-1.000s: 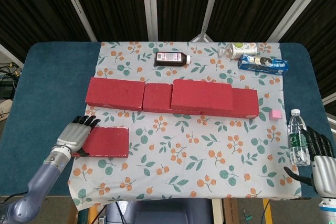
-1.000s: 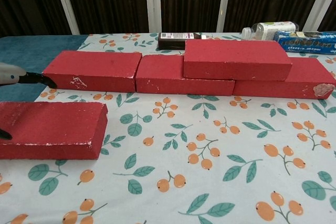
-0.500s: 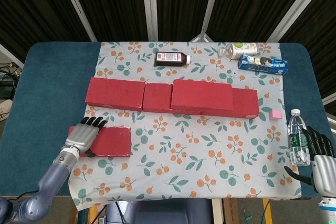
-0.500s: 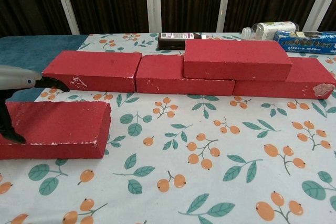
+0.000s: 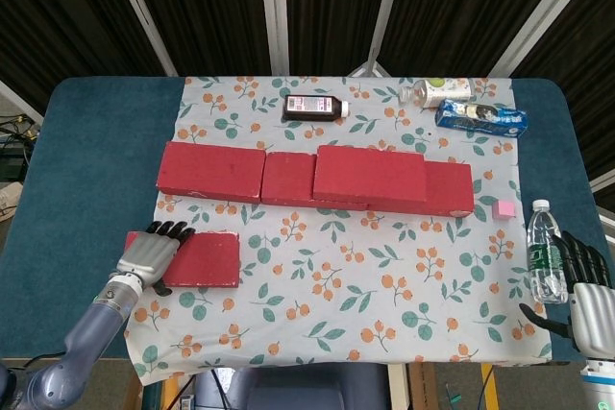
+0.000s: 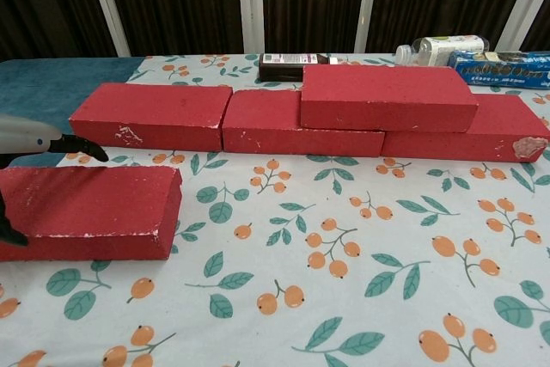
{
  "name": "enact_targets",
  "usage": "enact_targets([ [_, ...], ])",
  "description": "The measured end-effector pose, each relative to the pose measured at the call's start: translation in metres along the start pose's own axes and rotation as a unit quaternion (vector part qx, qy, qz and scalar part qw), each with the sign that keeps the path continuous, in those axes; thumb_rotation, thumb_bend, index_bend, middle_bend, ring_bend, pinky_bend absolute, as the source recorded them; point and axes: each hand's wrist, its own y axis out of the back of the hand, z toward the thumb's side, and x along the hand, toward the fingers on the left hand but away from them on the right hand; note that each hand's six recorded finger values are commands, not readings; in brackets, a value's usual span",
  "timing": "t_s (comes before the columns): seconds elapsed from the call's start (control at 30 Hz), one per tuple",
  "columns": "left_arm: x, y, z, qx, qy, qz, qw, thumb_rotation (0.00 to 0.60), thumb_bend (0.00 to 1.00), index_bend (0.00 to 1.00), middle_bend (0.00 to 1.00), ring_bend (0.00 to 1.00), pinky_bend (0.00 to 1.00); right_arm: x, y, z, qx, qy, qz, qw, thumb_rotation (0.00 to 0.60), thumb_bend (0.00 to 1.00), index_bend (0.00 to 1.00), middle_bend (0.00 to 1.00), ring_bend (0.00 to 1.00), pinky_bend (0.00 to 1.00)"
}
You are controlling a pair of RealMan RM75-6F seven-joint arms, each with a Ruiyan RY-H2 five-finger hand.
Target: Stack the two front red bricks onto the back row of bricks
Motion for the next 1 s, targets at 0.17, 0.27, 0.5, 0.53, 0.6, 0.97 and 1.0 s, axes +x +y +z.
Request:
enact_targets([
  [0.17,0.002,-0.002,-0.005,0.010,0.011,0.000,0.9999,0.600,0.00,0.00,0.00,0.00,0.04,0.000,0.000,0.000,-0.004,-0.002,-0.001,1.0000,0.600,0.02,0.00,0.00,0.00,0.00],
  [0.27,0.005,-0.001,-0.005,0.009,0.015,0.007,0.9998,0.600,0.00,0.00,0.00,0.00,0.04,0.000,-0.001,-0.001,-0.009,-0.003,0.001,1.0000,0.600,0.02,0.00,0.00,0.00,0.00],
  [0.5,0.010,-0.008,-0.003,0.015,0.013,0.010,0.9997,0.600,0.00,0.00,0.00,0.00,0.04,0.000,0.000,-0.001,-0.010,-0.006,-0.001,0.9999,0.600,0.02,0.00,0.00,0.00,0.00],
  [0.53,0.011,-0.009,-0.002,0.016,0.013,0.009,0.9998,0.600,0.00,0.00,0.00,0.00,0.04,0.000,0.000,-0.001,-0.009,-0.006,-0.001,0.9999,0.600,0.02,0.00,0.00,0.00,0.00],
  [0.6,0.012,-0.011,-0.002,0.016,0.013,0.007,0.9998,0.600,0.00,0.00,0.00,0.00,0.04,0.000,0.000,-0.002,-0.009,-0.008,0.000,0.9999,0.600,0.02,0.00,0.00,0.00,0.00],
  [0.97,0.019,-0.016,-0.006,0.023,0.022,0.003,0.9995,0.600,0.00,0.00,0.02,0.00,0.07,0.000,0.000,-0.002,-0.009,-0.012,-0.002,0.9999,0.600,0.02,0.00,0.00,0.00,0.00],
  [1.0,0.020,-0.016,-0.006,0.024,0.023,0.003,0.9994,0.600,0.00,0.00,0.03,0.00,0.07,0.000,0.000,-0.002,-0.009,-0.011,-0.001,0.9999,0.600,0.02,0.00,0.00,0.00,0.00],
])
